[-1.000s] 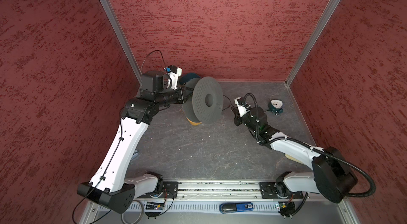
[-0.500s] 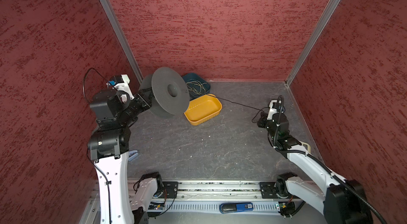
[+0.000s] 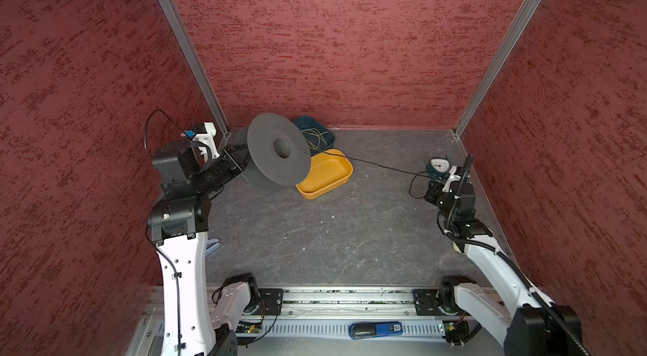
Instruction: Wrap the cables
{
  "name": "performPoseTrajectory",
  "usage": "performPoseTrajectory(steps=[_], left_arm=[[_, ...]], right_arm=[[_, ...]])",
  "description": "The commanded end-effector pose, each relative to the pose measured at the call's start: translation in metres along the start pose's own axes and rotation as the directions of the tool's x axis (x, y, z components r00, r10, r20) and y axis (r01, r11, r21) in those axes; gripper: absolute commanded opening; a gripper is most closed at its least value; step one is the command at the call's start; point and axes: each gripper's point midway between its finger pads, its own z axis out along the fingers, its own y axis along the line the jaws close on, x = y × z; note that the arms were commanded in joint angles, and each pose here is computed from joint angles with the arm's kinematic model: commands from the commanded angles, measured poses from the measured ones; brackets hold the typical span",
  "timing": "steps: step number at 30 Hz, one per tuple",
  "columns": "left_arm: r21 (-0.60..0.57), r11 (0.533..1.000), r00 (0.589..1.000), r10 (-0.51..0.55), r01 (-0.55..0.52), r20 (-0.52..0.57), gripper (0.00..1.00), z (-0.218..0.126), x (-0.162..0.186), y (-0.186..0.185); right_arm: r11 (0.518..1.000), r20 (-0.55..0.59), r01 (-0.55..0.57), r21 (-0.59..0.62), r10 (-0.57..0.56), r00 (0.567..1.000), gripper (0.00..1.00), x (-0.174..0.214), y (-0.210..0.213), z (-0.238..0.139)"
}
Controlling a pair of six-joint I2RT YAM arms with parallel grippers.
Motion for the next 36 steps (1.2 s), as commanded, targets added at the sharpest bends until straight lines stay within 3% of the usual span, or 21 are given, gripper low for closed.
performPoseTrajectory(steps=[1, 4, 7, 11, 14, 17, 20, 29, 33, 36], left_arm=[[0.099, 0.991, 0.990, 0.079, -0.091, 0.121, 0.00, -0.013, -0.031, -0.035], [0.156, 0.982, 0.991, 0.087, -0.102, 0.099, 0.00, -0.013, -0.028, -0.050], [0.199, 0.972, 0.991, 0.107, -0.122, 0.086, 0.00, -0.013, -0.025, -0.066], [0.238, 0.961, 0.989, 0.129, -0.141, 0.069, 0.00, -0.014, -0.020, -0.082], [0.260, 0.954, 0.989, 0.141, -0.150, 0.053, 0.00, -0.012, -0.014, -0.091], [0.273, 0.950, 0.988, 0.153, -0.154, 0.025, 0.00, -0.006, -0.006, -0.097], [0.273, 0.949, 0.986, 0.167, -0.159, -0.007, 0.00, 0.001, 0.002, -0.099], [0.274, 0.949, 0.983, 0.175, -0.156, -0.046, 0.00, 0.021, 0.015, -0.106], [0.257, 0.952, 0.983, 0.179, -0.165, -0.035, 0.00, 0.027, 0.018, -0.107], [0.239, 0.956, 0.983, 0.182, -0.171, -0.024, 0.00, 0.031, 0.018, -0.106]], right_arm=[[1.000, 0.006, 0.016, 0.018, -0.016, 1.000, 0.46, -0.002, -0.006, -0.006], [0.999, 0.017, 0.040, -0.036, -0.040, 0.999, 0.64, -0.007, 0.005, -0.011], [0.996, 0.023, 0.054, -0.070, -0.052, 0.998, 0.74, -0.011, 0.012, -0.015], [0.994, 0.012, 0.066, -0.093, -0.065, 0.998, 0.79, -0.013, 0.018, -0.017], [0.968, 0.015, 0.089, -0.234, -0.088, 0.996, 0.80, -0.014, 0.044, -0.023], [0.873, 0.039, 0.147, -0.466, -0.145, 0.989, 0.82, -0.013, 0.090, -0.037], [0.764, 0.098, 0.213, -0.609, -0.194, 0.976, 0.83, -0.016, 0.131, -0.056], [0.469, 0.267, 0.362, -0.806, -0.258, 0.928, 0.83, -0.008, 0.234, -0.101], [0.392, 0.313, 0.381, -0.837, -0.227, 0.922, 0.84, 0.002, 0.268, -0.115], [0.371, 0.330, 0.383, -0.846, -0.198, 0.923, 0.85, 0.011, 0.289, -0.122]])
